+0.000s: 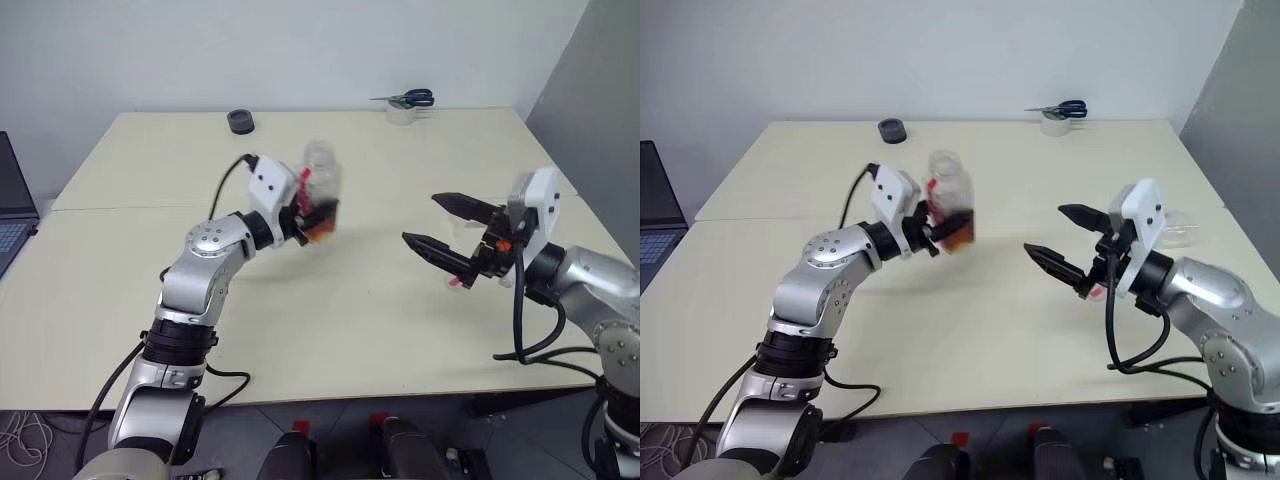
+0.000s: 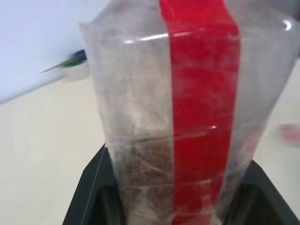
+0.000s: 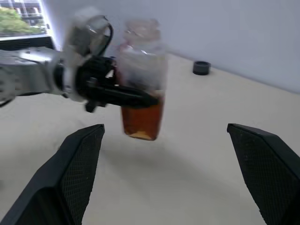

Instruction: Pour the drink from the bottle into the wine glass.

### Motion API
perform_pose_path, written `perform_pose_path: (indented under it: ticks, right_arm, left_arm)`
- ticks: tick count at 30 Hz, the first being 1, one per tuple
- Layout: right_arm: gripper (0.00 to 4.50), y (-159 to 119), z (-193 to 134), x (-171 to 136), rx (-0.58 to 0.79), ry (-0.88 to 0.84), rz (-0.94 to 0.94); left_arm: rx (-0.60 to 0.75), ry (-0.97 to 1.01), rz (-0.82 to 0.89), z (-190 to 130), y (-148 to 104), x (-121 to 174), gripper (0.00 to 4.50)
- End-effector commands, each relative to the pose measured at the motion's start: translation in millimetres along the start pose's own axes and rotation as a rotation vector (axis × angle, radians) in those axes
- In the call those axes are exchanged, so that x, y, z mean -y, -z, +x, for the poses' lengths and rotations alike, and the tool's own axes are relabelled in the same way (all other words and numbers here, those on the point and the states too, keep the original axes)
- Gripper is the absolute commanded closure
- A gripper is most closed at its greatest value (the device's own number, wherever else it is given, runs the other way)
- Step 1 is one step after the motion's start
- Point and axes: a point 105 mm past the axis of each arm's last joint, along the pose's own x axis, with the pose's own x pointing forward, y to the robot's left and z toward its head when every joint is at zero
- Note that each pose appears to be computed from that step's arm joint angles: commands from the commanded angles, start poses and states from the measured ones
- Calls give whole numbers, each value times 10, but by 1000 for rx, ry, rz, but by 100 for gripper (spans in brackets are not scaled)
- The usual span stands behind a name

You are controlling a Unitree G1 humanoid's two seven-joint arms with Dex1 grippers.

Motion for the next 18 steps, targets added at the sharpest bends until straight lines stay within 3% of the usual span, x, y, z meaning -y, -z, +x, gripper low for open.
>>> perform_pose_path:
  ticks: [1, 7, 18]
  right_arm:
    - [3, -199, 84, -87, 53, -65, 14]
    - [3, -373, 224, -143, 110, -131, 38]
    - [3, -379, 330, -141, 113, -157, 49]
  left_arm:
    - [75, -330, 104, -105, -233, -524, 269]
    - [53, -649, 84, -400, 6, -946, 269]
    - [11, -724, -107, -605, 595, -983, 269]
